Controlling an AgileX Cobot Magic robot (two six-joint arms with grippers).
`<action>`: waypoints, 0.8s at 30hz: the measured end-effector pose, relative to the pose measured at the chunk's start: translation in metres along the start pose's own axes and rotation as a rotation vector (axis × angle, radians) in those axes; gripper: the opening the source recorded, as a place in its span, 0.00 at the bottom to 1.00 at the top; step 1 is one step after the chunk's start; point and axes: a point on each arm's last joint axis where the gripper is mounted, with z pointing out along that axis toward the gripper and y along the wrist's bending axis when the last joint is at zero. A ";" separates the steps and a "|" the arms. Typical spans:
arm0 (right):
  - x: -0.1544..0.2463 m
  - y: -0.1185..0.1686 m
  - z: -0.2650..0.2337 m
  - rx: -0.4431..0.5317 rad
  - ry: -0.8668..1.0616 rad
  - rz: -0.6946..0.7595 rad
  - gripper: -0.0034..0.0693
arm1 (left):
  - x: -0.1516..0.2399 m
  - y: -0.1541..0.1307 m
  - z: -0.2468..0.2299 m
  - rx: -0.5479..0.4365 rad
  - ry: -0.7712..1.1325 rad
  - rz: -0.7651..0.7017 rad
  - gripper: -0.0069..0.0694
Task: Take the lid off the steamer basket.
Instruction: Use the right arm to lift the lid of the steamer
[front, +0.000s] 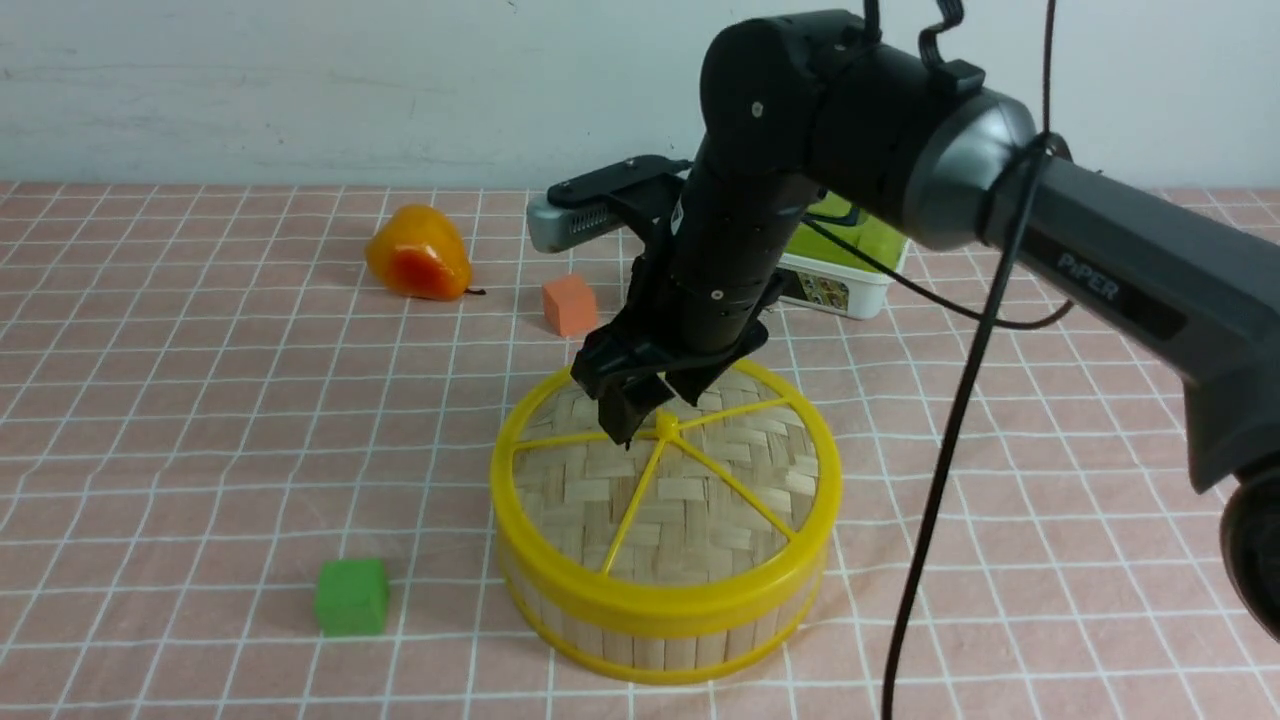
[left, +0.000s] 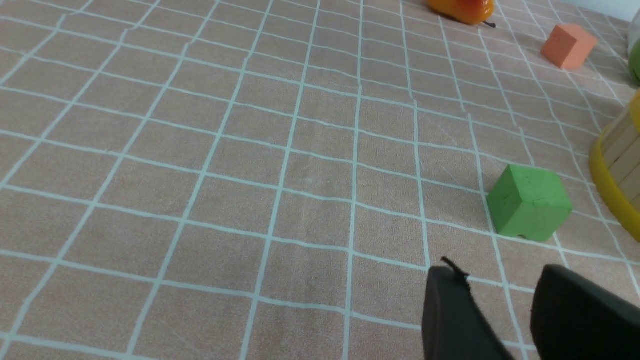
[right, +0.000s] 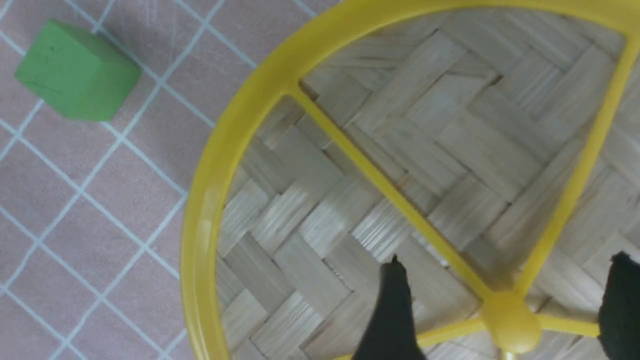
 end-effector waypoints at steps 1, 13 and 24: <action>0.000 0.002 0.003 0.008 0.007 -0.009 0.72 | 0.000 0.000 0.000 0.000 0.000 0.000 0.40; 0.001 -0.003 0.011 0.076 0.031 0.006 0.59 | 0.000 0.000 0.000 0.001 0.000 -0.002 0.40; 0.001 -0.003 0.012 0.076 0.023 0.008 0.22 | 0.000 0.000 0.000 0.001 0.000 -0.002 0.40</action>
